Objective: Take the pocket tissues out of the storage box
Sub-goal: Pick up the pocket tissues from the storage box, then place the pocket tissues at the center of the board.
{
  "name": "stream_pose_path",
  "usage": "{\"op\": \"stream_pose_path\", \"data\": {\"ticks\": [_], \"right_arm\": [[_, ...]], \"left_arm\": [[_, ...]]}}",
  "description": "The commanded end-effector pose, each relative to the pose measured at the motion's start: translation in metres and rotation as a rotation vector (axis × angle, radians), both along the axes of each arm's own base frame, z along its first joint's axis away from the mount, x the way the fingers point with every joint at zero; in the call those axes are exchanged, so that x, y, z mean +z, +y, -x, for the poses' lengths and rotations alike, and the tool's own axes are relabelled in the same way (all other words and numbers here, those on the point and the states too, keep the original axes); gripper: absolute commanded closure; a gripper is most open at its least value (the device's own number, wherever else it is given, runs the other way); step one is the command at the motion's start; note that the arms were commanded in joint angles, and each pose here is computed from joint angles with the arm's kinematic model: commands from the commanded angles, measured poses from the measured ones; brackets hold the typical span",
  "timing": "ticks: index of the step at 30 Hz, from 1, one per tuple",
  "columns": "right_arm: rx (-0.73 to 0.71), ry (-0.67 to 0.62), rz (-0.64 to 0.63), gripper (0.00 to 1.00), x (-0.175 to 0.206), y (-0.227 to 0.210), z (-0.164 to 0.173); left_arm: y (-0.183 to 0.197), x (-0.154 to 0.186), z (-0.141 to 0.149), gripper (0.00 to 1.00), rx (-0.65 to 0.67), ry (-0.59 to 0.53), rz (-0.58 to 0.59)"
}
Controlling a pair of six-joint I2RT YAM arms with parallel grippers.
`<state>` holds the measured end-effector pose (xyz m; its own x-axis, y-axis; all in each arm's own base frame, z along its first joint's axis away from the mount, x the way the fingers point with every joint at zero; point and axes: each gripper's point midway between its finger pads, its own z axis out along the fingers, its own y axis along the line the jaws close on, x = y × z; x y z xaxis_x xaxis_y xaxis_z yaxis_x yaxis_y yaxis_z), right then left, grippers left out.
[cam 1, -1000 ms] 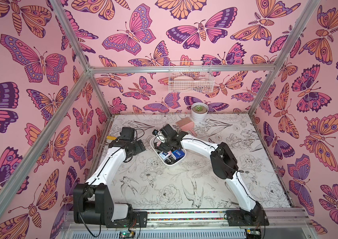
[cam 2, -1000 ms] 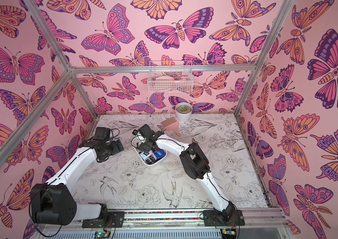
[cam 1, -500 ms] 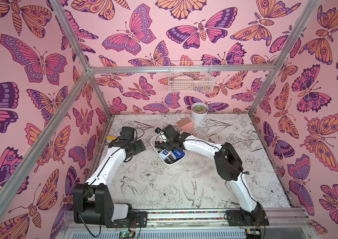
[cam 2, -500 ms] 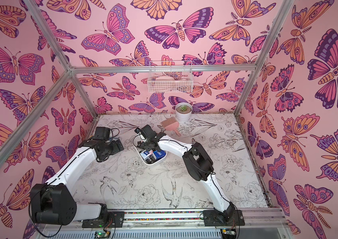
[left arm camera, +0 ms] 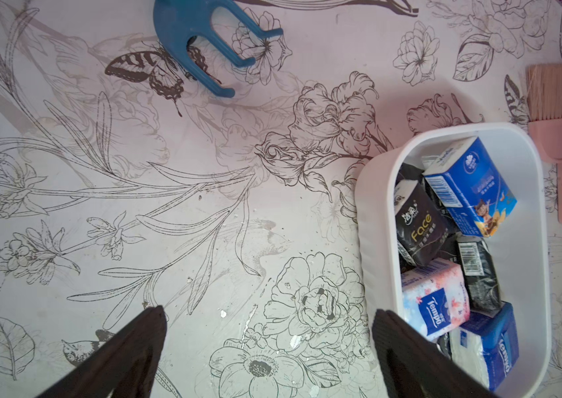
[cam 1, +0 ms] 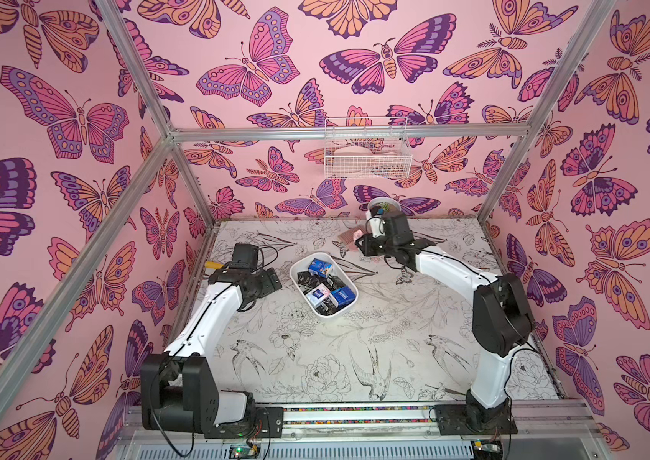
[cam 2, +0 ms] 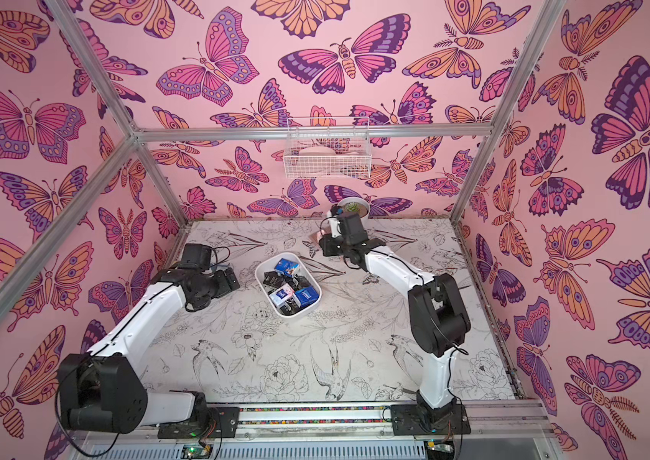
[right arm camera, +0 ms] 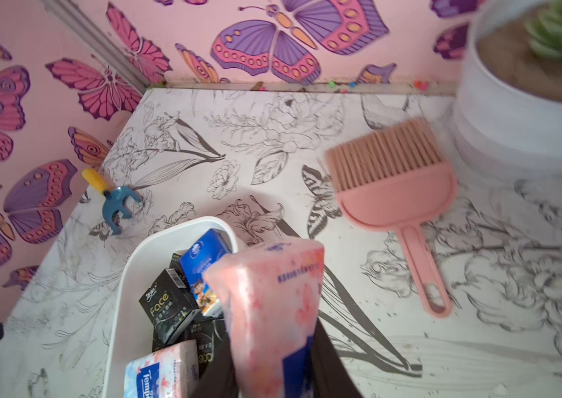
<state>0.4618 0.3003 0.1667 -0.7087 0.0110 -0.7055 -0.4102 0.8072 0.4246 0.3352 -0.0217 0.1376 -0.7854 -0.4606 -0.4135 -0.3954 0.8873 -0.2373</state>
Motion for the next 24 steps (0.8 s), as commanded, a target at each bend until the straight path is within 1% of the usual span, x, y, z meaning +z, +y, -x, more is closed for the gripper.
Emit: {"op": "stream_pose_path", "data": {"ticks": [1, 3, 6, 10, 16, 20, 24], "right_arm": [[-0.028, 0.207, -0.162, 0.75, -0.039, -0.013, 0.011], [-0.053, 0.248, -0.144, 0.75, -0.059, -0.026, 0.017], [-0.071, 0.298, -0.127, 0.74, -0.079, -0.034, 0.027], [-0.114, 0.368, -0.128, 0.73, -0.099, -0.043, 0.037], [-0.175, 0.449, -0.076, 0.69, -0.124, -0.06, 0.053], [-0.208, 0.48, -0.042, 0.64, -0.133, -0.075, 0.062], [-0.245, 0.491, 0.006, 0.52, -0.137, -0.094, 0.067]], "left_arm": [[-0.007, 0.01, -0.003, 0.0, -0.036, -0.016, 0.019], [-0.01, 0.012, -0.003, 0.0, -0.047, -0.02, 0.016], [-0.014, 0.013, -0.005, 0.0, -0.055, -0.021, 0.017], [-0.02, 0.012, -0.008, 0.0, -0.072, -0.016, 0.016], [-0.025, 0.011, -0.01, 0.0, -0.082, -0.013, 0.012], [-0.025, 0.011, -0.01, 0.0, -0.082, -0.012, 0.011], [-0.026, 0.009, -0.01, 0.0, -0.085, -0.007, 0.017]]}}
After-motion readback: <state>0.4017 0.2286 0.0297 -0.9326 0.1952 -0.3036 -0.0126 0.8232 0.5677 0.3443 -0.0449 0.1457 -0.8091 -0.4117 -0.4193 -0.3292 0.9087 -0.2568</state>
